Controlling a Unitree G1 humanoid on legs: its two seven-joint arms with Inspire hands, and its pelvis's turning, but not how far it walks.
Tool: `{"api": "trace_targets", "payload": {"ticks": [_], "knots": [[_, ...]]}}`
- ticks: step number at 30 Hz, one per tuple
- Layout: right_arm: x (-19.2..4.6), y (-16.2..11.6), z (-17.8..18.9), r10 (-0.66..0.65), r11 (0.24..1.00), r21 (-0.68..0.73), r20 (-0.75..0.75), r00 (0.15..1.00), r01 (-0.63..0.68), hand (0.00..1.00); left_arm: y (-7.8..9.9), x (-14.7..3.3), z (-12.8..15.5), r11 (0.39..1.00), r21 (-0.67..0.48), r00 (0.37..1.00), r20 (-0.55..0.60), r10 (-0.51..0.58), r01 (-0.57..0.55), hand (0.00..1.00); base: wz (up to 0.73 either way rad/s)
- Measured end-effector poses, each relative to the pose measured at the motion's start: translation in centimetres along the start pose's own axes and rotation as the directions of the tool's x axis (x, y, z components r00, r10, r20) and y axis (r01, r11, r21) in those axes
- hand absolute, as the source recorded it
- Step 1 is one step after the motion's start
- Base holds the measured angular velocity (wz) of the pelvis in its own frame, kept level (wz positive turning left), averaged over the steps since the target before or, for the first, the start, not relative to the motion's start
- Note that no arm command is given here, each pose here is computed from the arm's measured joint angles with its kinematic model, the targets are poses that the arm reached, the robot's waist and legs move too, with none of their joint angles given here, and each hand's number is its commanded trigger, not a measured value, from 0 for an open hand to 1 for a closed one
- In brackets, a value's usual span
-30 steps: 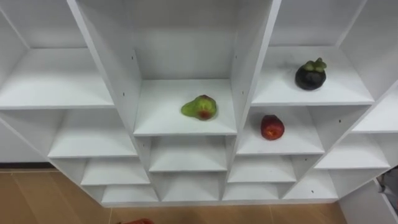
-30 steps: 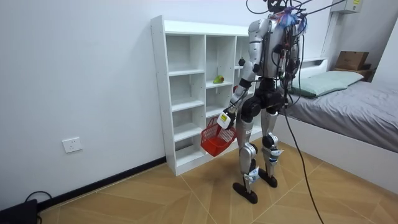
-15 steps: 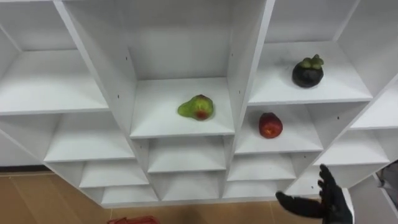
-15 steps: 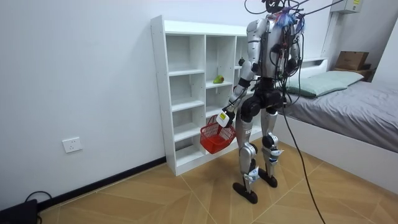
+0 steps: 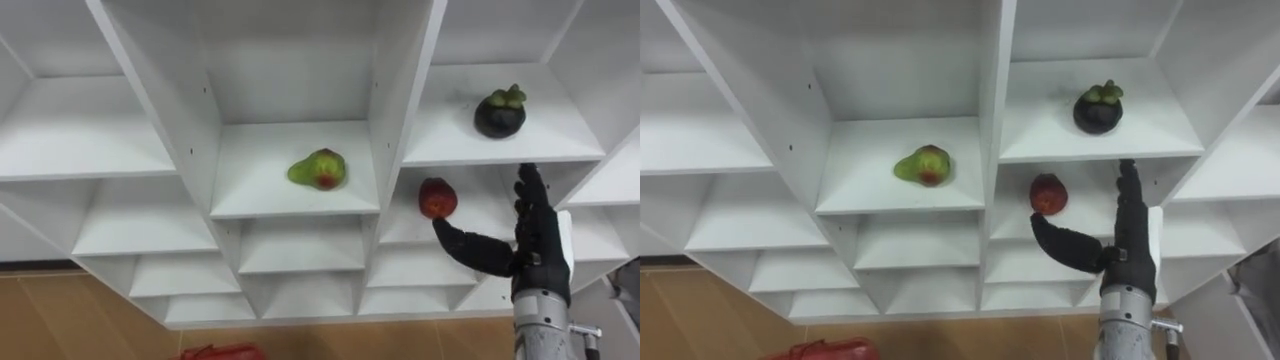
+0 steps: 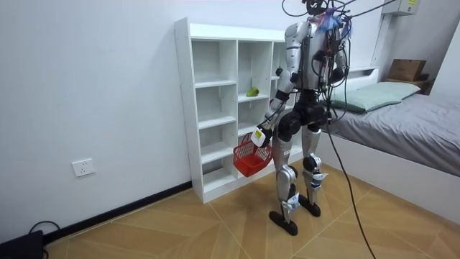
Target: Collect fruits from the closet
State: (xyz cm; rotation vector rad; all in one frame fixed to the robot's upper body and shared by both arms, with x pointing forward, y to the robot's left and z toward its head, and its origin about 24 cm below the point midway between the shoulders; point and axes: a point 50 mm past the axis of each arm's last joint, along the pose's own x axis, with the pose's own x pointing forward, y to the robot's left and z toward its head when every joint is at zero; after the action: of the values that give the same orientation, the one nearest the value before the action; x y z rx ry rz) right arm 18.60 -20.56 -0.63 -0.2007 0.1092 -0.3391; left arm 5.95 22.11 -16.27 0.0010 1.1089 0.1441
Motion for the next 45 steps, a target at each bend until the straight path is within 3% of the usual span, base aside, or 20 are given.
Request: {"api": "trace_targets", "payload": {"ticks": [45], "knots": [[-0.2, -1.5, 1.4, -0.069, 0.994, -0.085, 0.051, 0.996, 0.074, 0.00, 0.9, -0.3, -0.8, 0.997, -0.071, 1.000, -0.016, -0.004, 0.003, 1.00, -0.02]]}}
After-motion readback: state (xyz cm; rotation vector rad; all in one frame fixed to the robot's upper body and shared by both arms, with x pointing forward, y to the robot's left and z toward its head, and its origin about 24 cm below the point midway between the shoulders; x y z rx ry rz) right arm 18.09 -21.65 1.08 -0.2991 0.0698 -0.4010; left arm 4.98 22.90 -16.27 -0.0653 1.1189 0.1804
